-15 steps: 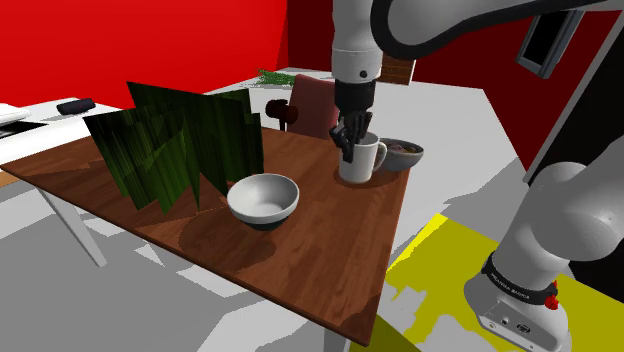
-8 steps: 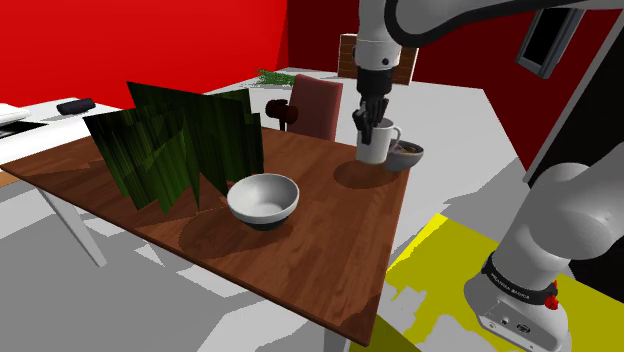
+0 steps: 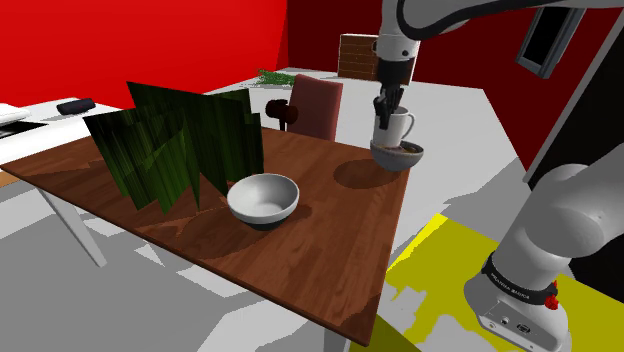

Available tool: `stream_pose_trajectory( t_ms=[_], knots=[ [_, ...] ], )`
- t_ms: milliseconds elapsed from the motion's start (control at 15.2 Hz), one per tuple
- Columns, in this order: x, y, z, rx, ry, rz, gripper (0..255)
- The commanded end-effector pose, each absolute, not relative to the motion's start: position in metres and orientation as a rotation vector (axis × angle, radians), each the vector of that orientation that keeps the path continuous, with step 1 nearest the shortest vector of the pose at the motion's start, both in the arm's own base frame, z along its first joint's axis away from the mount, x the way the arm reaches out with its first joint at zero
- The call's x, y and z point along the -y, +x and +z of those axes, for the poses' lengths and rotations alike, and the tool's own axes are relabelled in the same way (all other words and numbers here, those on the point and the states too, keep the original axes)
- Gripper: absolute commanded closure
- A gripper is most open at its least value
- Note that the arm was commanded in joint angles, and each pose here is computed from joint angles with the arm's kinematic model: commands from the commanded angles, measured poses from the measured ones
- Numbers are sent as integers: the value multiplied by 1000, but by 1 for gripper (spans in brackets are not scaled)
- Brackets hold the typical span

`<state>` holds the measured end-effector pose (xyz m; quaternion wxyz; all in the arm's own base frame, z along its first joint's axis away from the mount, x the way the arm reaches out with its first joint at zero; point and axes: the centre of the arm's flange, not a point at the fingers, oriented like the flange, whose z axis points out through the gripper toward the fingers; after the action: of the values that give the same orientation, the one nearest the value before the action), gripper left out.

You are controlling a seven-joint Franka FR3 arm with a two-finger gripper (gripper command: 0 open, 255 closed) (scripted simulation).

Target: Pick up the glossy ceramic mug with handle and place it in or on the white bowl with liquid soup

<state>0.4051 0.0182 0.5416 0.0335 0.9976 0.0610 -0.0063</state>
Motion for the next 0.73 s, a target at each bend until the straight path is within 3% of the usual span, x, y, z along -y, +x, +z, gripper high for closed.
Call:
stream_pose_trajectory(
  t_ms=[0,660],
  knots=[
    [10,410,542,-190,3068,-19,255],
    [140,431,550,-190,3068,-19,255]
  ],
)
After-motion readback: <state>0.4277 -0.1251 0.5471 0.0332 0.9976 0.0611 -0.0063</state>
